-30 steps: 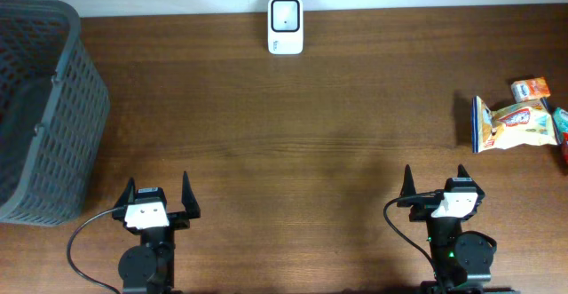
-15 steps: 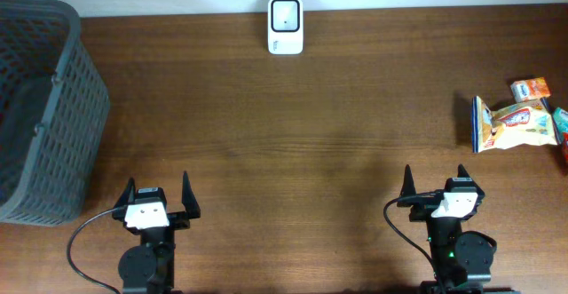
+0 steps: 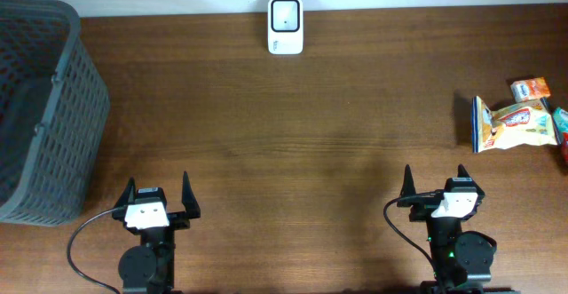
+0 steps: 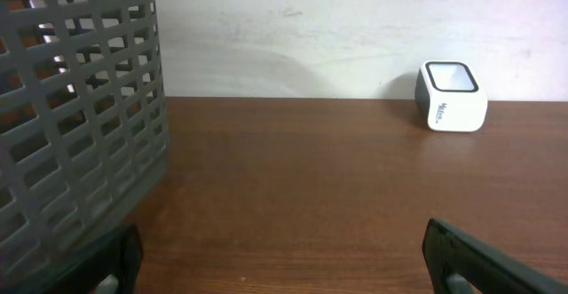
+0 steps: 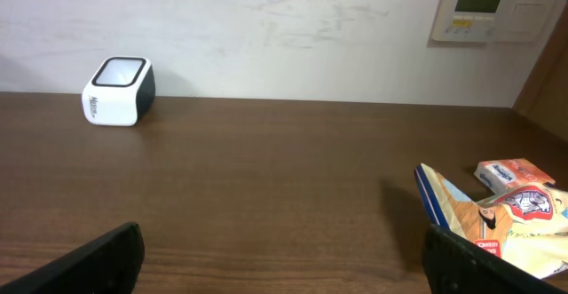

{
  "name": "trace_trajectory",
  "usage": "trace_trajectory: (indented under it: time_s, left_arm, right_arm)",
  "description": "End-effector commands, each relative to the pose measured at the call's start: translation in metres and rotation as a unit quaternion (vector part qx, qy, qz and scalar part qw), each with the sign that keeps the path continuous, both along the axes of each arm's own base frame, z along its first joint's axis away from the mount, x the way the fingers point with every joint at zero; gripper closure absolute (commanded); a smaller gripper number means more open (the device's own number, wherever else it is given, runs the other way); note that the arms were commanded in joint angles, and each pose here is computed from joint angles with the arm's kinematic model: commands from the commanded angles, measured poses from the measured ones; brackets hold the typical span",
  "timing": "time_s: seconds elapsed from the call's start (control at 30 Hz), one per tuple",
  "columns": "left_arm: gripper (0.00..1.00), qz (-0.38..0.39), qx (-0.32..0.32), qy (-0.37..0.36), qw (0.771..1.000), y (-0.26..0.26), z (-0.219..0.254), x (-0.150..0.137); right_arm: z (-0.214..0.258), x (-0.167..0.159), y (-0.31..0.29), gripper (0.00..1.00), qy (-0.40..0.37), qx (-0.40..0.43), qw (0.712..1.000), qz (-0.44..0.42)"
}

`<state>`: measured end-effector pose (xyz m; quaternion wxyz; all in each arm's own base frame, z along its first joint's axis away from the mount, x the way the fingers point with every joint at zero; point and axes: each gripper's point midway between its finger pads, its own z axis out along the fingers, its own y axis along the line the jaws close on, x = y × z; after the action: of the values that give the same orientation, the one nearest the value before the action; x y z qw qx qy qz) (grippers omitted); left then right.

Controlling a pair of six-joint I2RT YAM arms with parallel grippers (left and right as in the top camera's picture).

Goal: Scan the item barcode

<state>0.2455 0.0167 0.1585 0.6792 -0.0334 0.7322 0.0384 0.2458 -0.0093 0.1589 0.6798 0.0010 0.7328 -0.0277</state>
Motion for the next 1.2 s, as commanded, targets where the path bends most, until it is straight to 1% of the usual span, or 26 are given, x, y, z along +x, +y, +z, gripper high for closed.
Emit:
trace_trajectory:
  time_s: [0.0,1.17]
  left_arm:
    - [0.01,0.005,-0.004,-0.003,1.0,0.0015,0.0,-0.0005]
    - [0.01,0.005,-0.004,-0.003,1.0,0.0015,0.0,-0.0005]
  right_arm:
    - [-0.0033,0.0,-0.0001,0.01,0.002,-0.004,1.0,-0.002]
    - [-0.0034,0.0001,0.0028,0.01,0.003,-0.003,1.0,0.006]
